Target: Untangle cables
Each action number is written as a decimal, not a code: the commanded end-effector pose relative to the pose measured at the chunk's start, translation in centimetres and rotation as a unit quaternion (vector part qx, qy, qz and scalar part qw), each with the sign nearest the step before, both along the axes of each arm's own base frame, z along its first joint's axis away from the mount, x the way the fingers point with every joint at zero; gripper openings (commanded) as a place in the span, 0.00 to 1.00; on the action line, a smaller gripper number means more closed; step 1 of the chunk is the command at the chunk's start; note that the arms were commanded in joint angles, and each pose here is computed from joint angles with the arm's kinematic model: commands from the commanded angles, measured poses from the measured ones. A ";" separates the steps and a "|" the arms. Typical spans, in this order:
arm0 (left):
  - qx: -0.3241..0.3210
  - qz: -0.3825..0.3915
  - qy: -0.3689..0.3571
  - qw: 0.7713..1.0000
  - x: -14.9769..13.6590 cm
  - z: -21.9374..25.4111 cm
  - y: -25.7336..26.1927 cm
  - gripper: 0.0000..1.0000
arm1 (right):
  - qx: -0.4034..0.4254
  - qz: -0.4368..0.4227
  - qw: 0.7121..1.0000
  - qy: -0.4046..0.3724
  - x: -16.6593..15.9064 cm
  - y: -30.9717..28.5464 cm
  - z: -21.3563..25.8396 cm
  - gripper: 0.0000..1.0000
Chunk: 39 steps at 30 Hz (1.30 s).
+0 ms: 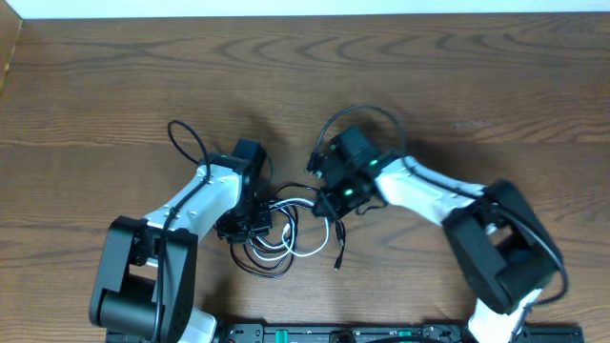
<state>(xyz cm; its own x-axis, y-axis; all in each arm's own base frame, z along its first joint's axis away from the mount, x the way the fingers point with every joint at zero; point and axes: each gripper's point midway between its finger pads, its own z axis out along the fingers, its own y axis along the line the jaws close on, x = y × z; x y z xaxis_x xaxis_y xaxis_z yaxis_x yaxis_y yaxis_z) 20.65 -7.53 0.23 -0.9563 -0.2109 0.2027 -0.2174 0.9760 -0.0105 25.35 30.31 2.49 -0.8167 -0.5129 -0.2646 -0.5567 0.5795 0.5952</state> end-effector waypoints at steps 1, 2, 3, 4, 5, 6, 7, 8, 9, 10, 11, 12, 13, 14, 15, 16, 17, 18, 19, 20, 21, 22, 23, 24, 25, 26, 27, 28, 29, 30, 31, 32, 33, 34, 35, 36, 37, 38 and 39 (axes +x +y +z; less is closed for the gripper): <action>-0.032 -0.010 -0.014 0.999 0.0 1.1 -0.6 0.34 | 0.153 0.117 0.980 -0.044 -1.9 1.3 6.3 0.01; -0.050 -0.019 -0.021 0.998 0.1 1.5 -1.2 0.34 | 0.170 0.131 0.976 -0.047 -2.3 1.2 6.9 0.01; -0.063 -0.026 -0.029 0.997 0.2 1.9 -1.6 0.34 | 0.181 0.141 0.972 -0.050 -2.5 1.2 7.3 0.01; -0.076 -0.032 -0.037 0.996 0.3 2.3 -1.9 0.34 | 0.198 0.156 0.966 -0.051 -3.0 1.2 7.7 0.01; -0.083 -0.037 -0.044 0.995 0.4 2.7 -2.1 0.33 | 0.207 0.163 0.963 -0.050 -3.3 1.2 7.9 0.01; -0.086 -0.039 -0.051 0.994 0.5 3.1 -2.2 0.29 | 0.219 0.173 0.959 -0.051 -3.6 1.3 8.2 0.01; -0.089 -0.040 -0.064 0.993 0.6 3.7 -2.2 0.25 | 0.236 0.181 0.953 -0.051 -3.9 1.3 8.8 0.01; -0.090 -0.040 -0.070 0.993 0.7 4.0 -2.2 0.25 | 0.239 0.181 0.953 -0.053 -3.9 1.3 9.0 0.01; -0.091 -0.041 -0.075 0.992 0.7 4.3 -2.2 0.25 | 0.241 0.179 0.952 -0.055 -3.7 1.2 9.1 0.01; -0.092 -0.041 -0.081 0.992 0.8 4.6 -2.2 0.25 | 0.242 0.175 0.953 -0.059 -3.5 1.0 9.3 0.01; -0.093 -0.041 -0.086 0.991 0.8 4.8 -2.2 0.25 | 0.242 0.172 0.953 -0.062 -3.2 0.9 9.5 0.01; -0.094 -0.041 -0.089 0.991 0.8 5.0 -2.2 0.25 | 0.246 0.169 0.952 -0.065 -3.0 0.7 9.9 0.01; -0.095 -0.042 -0.092 0.990 0.7 5.2 -2.2 0.25 | 0.258 0.165 0.950 -0.068 -2.8 0.5 10.6 0.01; -0.095 -0.042 -0.092 0.990 0.6 5.4 -2.2 0.26 | 0.267 0.164 0.947 -0.070 -2.7 0.4 11.2 0.01; -0.095 -0.041 -0.092 0.990 0.5 5.5 -2.2 0.27 | 0.281 0.162 0.943 -0.074 -2.6 0.1 12.1 0.01; -0.095 -0.041 -0.091 0.991 0.3 5.6 -2.1 0.29 | 0.289 0.160 0.940 -0.082 -2.4 0.0 12.8 0.01; -0.094 -0.041 -0.088 0.991 0.1 5.7 -2.1 0.40 | 0.293 0.159 0.937 -0.100 -2.1 -0.3 13.7 0.01; -0.093 -0.041 -0.085 0.991 0.0 5.7 -2.0 0.47 | 0.294 0.158 0.936 -0.108 -1.9 -0.4 14.1 0.01; -0.090 -0.040 -0.079 0.992 -0.3 5.7 -1.9 0.52 | 0.292 0.148 0.935 -0.135 -1.3 -0.8 15.6 0.01; -0.089 -0.040 -0.077 0.992 -0.4 5.6 -1.8 0.53 | 0.291 0.141 0.934 -0.150 -1.0 -0.9 16.7 0.01; -0.086 -0.039 -0.077 0.993 -0.4 5.6 -1.7 0.54 | 0.293 0.135 0.931 -0.167 -0.8 -1.0 17.9 0.01; -0.085 -0.039 -0.077 0.993 -0.4 5.6 -1.7 0.55 | 0.295 0.132 0.928 -0.183 -0.7 -1.0 18.8 0.01; -0.085 -0.038 -0.078 0.993 -0.3 5.6 -1.7 0.55 | 0.297 0.127 0.925 -0.200 -0.6 -1.1 19.9 0.01; -0.086 -0.038 -0.079 0.992 -0.3 5.6 -1.7 0.55 | 0.298 0.121 0.921 -0.221 -0.4 -1.1 21.2 0.01; -0.086 -0.039 -0.079 0.992 -0.3 5.6 -1.7 0.55 | 0.300 0.116 0.916 -0.240 -0.3 -1.2 22.3 0.01; -0.086 -0.039 -0.079 0.992 -0.3 5.6 -1.7 0.55 | 0.300 0.108 0.911 -0.261 -0.2 -1.4 23.5 0.01; -0.086 -0.039 -0.079 0.992 -0.3 5.6 -1.7 0.55 | 0.299 0.101 0.906 -0.280 -0.1 -1.6 24.6 0.01; -0.085 -0.039 -0.079 0.992 -0.3 5.6 -1.7 0.55 | 0.299 0.094 0.901 -0.300 -0.1 -1.7 25.7 0.01; -0.083 -0.039 -0.079 0.993 -0.3 5.6 -1.7 0.55 | 0.297 0.082 0.895 -0.322 0.1 -2.0 26.9 0.01; -0.082 -0.039 -0.080 0.993 -0.3 5.6 -1.6 0.56 | 0.297 0.071 0.887 -0.347 0.3 -2.3 28.3 0.01; -0.080 -0.039 -0.080 0.993 -0.2 5.6 -1.5 0.56 | 0.296 0.060 0.880 -0.367 0.4 -2.5 29.3 0.01; -0.079 -0.039 -0.080 0.993 -0.2 5.6 -1.5 0.57 | 0.295 0.047 0.871 -0.391 0.5 -2.9 30.6 0.01; -0.078 -0.039 -0.080 0.993 -0.2 5.6 -1.5 0.57 | 0.292 0.037 0.865 -0.406 0.5 -3.2 31.5 0.01; -0.078 -0.039 -0.079 0.993 -0.3 5.5 -1.5 0.57 | 0.287 0.022 0.858 -0.425 0.6 -3.7 32.4 0.01; -0.078 -0.039 -0.078 0.993 -0.3 5.5 -1.5 0.57 | 0.282 0.012 0.853 -0.439 0.6 -4.1 33.1 0.01; -0.077 -0.039 -0.075 0.993 -0.5 5.5 -1.4 0.57 | 0.273 0.000 0.850 -0.450 0.7 -4.5 33.5 0.01; -0.074 -0.039 -0.073 0.994 -0.6 5.5 -1.3 0.57 | 0.265 -0.009 0.851 -0.454 0.7 -4.9 33.6 0.01; -0.067 -0.038 -0.071 0.995 -0.7 5.5 -1.1 0.57 | 0.255 -0.019 0.854 -0.453 0.7 -5.2 33.4 0.01; -0.059 -0.035 -0.069 0.995 -0.8 5.4 -0.8 0.57 | 0.248 -0.025 0.859 -0.447 0.8 -5.4 33.1 0.01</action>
